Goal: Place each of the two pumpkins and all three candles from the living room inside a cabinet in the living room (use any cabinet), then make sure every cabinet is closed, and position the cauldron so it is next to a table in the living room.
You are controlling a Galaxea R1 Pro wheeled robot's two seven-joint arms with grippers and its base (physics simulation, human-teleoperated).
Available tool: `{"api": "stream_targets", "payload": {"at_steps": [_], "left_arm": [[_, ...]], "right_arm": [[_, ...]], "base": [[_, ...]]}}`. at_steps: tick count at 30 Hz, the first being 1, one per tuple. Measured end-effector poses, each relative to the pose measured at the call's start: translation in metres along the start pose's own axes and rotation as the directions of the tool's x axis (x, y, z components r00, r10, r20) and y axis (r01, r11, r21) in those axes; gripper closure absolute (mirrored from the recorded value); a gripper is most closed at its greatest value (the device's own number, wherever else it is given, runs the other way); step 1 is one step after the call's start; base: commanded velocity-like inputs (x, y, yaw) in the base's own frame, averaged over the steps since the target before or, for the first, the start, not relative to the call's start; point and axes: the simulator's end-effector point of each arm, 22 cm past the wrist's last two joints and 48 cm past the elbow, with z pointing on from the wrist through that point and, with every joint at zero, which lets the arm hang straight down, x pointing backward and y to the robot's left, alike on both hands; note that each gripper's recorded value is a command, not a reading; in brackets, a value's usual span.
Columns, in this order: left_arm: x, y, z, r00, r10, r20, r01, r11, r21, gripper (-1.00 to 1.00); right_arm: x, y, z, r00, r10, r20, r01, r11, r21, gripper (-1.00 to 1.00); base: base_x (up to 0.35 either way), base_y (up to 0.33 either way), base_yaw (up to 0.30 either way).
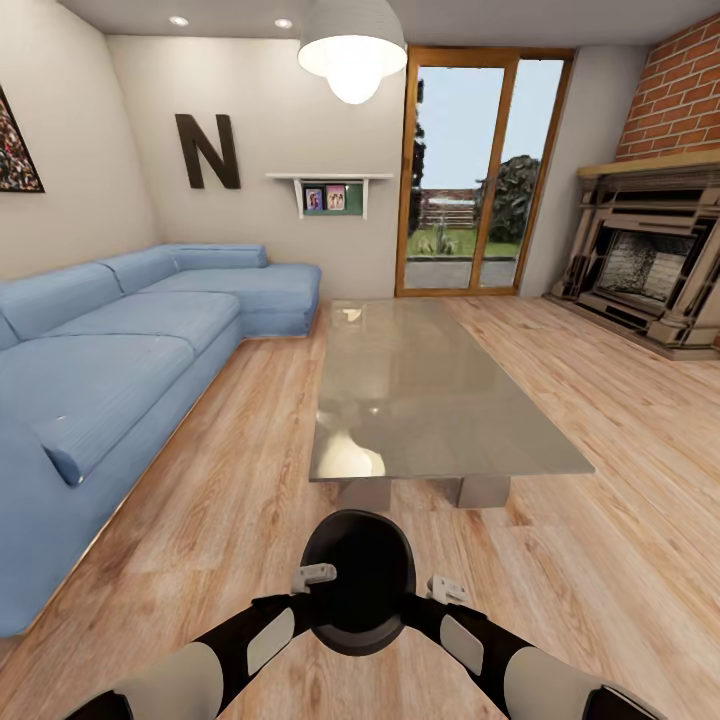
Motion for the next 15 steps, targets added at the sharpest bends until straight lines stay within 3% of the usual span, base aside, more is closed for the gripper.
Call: {"api": "stream_targets", "payload": {"at_steps": [10,15], "left_arm": [[0.0001,-0.0001,-0.0001,1.000,0.000,0.000,0.000,1.000,0.000,1.00],[0.0001,-0.0004,0.0000,1.000,0.000,0.000,0.000,1.000,-0.001,1.00]], "right_arm": [[0.0001,0.0000,-0.0002,1.000,0.000,0.000,0.000,1.000,0.000,1.00],[-0.0001,-0.0004,-0.0001,1.000,0.000,0.000,0.000,1.000,0.000,1.00]], "base": [[0.200,0.000,0.000],[0.044,0.000,0.000]]}}
